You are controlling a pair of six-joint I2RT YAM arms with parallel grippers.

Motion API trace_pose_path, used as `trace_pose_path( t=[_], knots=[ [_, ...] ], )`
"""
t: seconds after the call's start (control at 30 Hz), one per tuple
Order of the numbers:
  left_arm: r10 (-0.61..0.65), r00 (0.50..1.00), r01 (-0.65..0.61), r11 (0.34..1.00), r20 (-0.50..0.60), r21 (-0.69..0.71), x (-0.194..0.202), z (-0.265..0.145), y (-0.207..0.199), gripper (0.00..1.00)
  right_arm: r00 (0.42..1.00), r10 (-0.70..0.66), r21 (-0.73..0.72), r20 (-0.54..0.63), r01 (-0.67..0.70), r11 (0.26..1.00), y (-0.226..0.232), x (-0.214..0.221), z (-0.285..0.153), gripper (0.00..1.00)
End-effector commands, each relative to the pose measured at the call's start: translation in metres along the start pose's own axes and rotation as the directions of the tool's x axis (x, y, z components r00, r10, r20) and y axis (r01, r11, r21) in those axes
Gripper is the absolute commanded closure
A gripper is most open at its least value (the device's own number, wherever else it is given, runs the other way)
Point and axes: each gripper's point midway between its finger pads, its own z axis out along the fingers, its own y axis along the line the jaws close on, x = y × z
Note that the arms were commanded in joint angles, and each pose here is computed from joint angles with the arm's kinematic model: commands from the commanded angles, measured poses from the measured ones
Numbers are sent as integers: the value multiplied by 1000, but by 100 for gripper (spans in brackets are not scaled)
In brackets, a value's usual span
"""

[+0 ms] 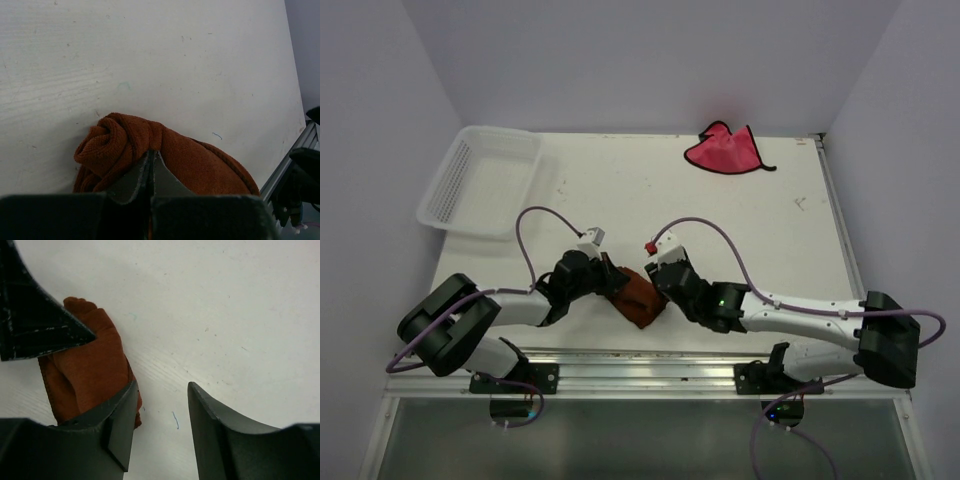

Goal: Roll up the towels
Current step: Roll the towel

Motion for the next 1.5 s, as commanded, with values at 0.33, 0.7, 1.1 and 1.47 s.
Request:
trace_pose_path(
  t=[0.33, 0.7, 1.1, 1.47],
  knots=[
    [-22, 993, 5, 989, -115, -147, 42, -13, 42, 100, 931, 222, -378, -291, -325, 867, 60, 26, 34, 42],
    [-25, 996, 13, 992, -90, -126, 34, -14, 33, 100, 901, 158, -394, -404, -327, 859, 74, 76, 41, 36],
    [-20, 998, 11, 988, -54, -152, 23, -16, 33, 100, 894, 121, -438, -431, -324, 839, 80, 93, 36, 63],
    [21, 999, -13, 982, 43, -190, -19, -22, 19, 100, 956, 2, -313, -292, -97, 945, 52, 64, 39, 87]
  ],
)
